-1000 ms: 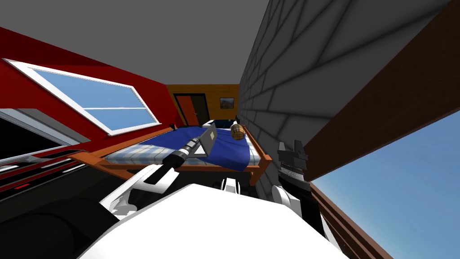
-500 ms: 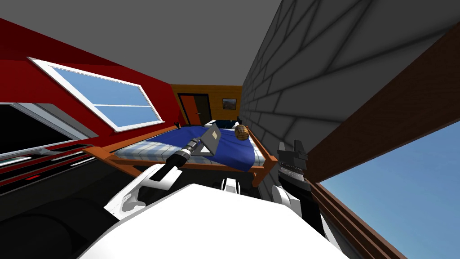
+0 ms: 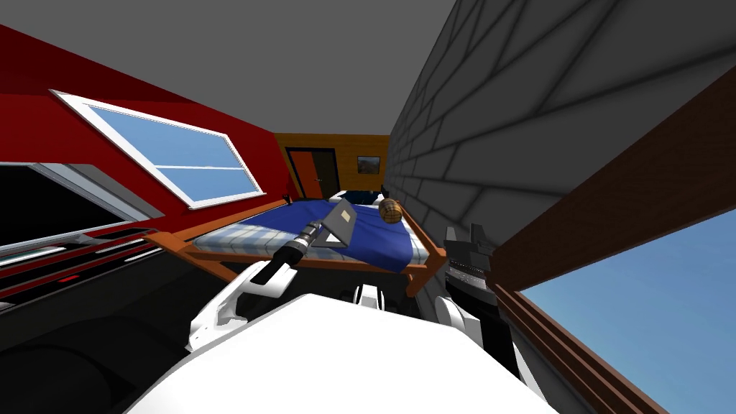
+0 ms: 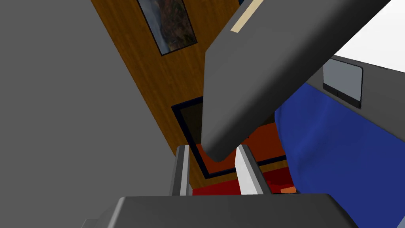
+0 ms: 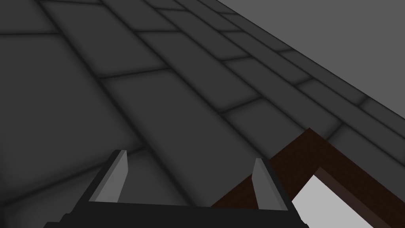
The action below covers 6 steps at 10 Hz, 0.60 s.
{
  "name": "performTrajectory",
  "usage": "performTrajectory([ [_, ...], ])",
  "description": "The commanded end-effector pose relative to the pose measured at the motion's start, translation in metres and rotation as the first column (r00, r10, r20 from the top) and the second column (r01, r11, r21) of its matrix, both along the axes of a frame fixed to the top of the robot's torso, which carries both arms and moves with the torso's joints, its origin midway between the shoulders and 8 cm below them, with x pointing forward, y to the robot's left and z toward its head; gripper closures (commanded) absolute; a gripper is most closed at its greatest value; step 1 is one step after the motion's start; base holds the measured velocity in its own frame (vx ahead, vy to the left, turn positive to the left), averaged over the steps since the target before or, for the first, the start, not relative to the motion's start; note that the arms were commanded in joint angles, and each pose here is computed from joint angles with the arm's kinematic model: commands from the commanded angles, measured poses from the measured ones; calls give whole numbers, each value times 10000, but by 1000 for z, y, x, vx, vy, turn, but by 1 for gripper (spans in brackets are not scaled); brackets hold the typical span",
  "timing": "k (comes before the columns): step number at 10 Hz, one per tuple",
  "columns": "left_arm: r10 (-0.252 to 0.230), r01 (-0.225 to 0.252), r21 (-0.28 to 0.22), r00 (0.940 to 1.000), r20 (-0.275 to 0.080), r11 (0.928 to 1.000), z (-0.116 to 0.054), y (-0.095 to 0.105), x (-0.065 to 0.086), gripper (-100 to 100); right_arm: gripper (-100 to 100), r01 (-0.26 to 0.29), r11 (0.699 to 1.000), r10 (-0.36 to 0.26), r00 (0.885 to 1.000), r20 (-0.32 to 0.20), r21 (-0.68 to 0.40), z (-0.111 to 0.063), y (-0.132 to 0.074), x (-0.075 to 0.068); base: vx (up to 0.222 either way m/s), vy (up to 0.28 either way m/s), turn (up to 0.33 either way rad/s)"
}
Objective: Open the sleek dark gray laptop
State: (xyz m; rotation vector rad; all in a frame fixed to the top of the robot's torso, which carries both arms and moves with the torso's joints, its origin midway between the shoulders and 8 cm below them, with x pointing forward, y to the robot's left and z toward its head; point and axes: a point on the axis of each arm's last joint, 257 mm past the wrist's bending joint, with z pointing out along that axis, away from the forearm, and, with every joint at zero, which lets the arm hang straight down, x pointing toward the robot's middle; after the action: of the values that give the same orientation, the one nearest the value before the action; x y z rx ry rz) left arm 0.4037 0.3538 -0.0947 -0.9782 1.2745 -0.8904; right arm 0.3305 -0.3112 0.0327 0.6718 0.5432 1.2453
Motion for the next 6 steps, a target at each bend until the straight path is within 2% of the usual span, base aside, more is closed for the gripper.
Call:
performTrajectory([
  [1,-32,22,-763,9999,-130,9971,-19,0,5,100,0,0,10000,0,10000,0,0,0,0,0,-30,51,-13],
  [3,-63,53,-1593,10000,-63,9872,-33,-2,13,100,0,0,10000,0,10000,-1,1,0,0,0,-22,53,23],
  [4,-84,79,-2005,10000,-14,9797,-40,-4,17,100,0,0,10000,0,10000,-1,0,0,0,0,-38,83,-4],
  [5,-62,47,-2010,10000,-66,9796,-42,-3,17,100,0,0,10000,0,10000,0,0,0,0,0,-33,60,-19],
  [6,-73,61,-2423,10000,-40,9702,-50,-5,21,100,0,0,10000,0,10000,-1,1,0,0,0,-32,48,-2],
])
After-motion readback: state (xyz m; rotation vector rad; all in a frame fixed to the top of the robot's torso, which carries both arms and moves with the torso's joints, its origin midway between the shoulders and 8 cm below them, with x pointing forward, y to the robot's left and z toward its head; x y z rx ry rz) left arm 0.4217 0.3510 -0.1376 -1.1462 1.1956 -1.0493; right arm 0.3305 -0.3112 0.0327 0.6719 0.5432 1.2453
